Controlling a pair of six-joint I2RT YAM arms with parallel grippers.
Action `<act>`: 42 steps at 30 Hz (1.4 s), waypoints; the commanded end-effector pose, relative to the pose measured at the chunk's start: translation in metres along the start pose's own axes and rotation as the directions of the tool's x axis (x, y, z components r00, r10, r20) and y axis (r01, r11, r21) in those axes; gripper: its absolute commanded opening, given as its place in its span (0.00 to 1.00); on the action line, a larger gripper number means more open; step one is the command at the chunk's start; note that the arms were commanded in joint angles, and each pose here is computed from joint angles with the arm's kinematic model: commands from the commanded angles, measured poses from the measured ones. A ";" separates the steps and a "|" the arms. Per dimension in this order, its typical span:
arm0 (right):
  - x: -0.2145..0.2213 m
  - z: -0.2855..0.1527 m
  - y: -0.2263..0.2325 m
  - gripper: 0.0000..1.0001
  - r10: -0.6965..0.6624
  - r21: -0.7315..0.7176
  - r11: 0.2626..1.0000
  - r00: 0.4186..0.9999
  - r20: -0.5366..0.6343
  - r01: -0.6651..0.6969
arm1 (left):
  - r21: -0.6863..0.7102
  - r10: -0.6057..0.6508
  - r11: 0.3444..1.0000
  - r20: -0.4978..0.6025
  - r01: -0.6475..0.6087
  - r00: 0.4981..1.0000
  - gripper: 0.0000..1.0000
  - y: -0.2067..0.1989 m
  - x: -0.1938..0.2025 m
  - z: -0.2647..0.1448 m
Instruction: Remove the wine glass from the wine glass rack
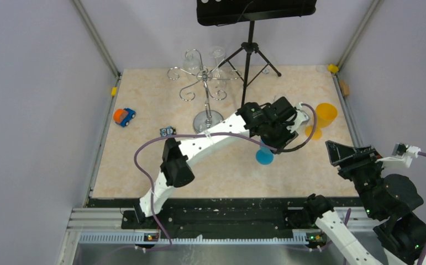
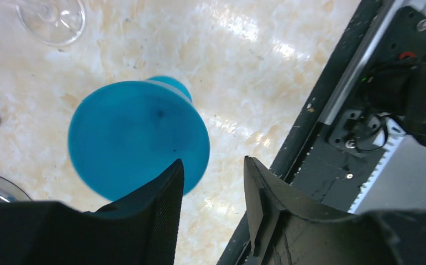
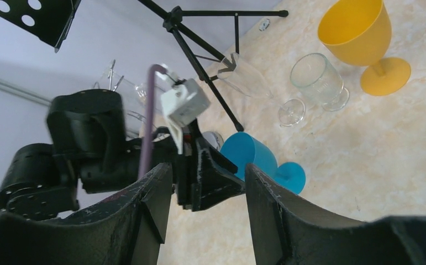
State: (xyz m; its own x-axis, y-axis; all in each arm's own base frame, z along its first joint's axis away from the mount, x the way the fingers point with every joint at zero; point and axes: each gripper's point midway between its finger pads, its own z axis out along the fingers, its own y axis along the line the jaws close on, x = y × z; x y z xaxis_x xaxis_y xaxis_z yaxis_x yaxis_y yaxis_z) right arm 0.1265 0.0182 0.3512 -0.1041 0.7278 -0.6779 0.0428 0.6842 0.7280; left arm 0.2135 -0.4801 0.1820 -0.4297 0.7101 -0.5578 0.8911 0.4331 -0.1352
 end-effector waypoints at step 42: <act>0.112 0.117 -0.011 0.66 -0.384 -0.007 0.908 0.823 -0.419 0.420 | -0.074 -0.244 0.742 0.896 0.667 0.371 0.98 0.254 0.011 -0.385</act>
State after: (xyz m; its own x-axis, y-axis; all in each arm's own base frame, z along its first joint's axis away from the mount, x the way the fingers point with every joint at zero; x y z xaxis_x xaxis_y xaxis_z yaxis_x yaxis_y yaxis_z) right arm 0.2102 0.0915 0.2744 -0.4825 0.3882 -0.7852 -0.0117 0.8935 0.4489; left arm 0.3714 -0.1491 0.4589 -0.2192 -0.3011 -0.9281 0.3226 0.8753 -0.3602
